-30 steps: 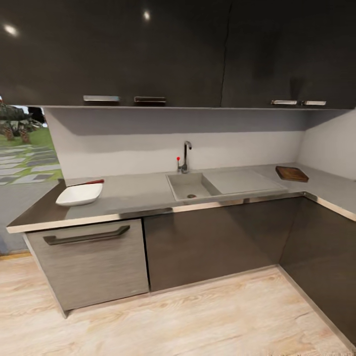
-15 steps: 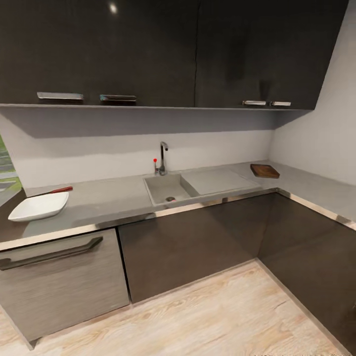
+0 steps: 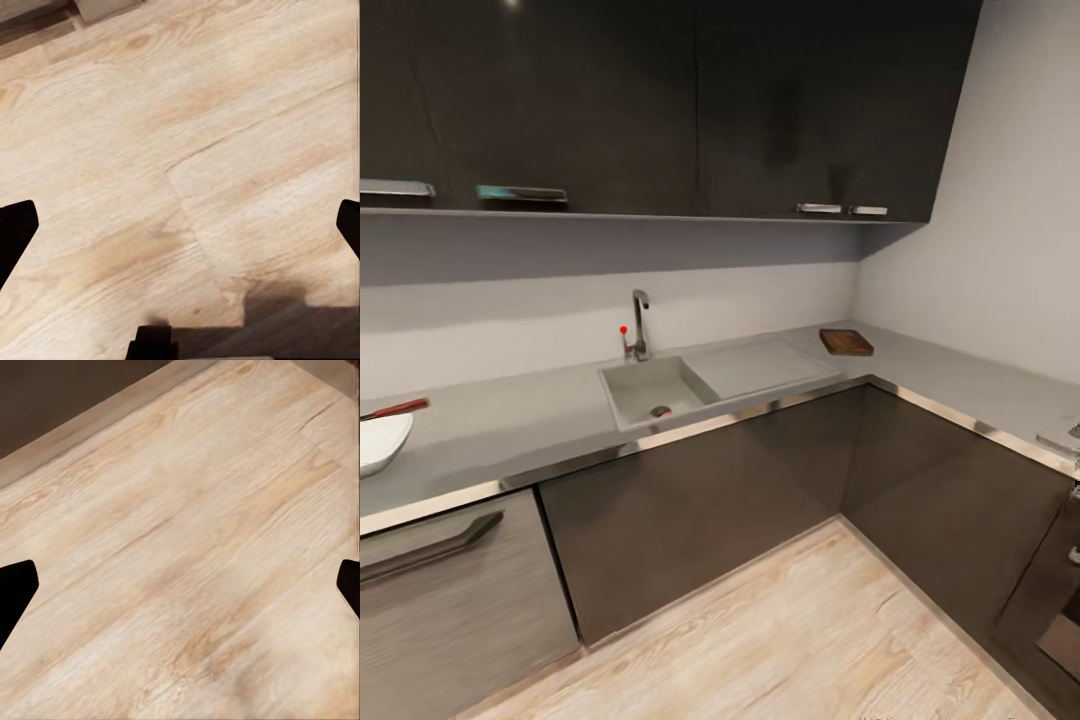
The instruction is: In the kitchen, take the Vidalia onion out of the sink, dice it on the chopping board with the paring knife, put the diced onion into the bowl on the countertop, then place both the paring knife and the chopping board into the sink.
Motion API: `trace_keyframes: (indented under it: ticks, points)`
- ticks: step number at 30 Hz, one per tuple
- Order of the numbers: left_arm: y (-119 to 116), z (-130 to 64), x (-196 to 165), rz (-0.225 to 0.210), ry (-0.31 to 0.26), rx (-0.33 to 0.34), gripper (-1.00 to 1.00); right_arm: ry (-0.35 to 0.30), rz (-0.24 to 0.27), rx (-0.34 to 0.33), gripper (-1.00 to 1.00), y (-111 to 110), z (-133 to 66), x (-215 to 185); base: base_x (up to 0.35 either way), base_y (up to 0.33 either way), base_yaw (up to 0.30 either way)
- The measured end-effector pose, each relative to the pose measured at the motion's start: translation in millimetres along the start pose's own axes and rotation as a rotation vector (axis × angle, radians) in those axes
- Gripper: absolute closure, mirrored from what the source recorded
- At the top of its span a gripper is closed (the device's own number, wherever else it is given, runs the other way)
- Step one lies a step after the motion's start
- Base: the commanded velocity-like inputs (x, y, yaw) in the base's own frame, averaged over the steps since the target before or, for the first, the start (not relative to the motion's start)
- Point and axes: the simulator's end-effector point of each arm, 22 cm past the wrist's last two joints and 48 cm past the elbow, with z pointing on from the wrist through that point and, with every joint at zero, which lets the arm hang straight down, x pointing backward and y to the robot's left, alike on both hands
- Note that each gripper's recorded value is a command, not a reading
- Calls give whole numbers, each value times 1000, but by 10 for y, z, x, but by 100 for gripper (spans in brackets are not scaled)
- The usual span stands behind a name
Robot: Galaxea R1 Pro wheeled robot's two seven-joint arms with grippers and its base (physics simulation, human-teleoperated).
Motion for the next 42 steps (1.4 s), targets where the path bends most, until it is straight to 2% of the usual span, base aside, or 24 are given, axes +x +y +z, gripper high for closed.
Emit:
trace_keyframes:
  ticks: [25, 42]
  points:
    - [3, 0, 0, -1, 0, -1, -100, 0, 1, 0, -100, 5, 0, -1, 111, 0, -277]
    - [4, 0, 0, -1, 0, -1, -100, 0, 1, 1, -100, 4, 0, -1, 111, 0, -25]
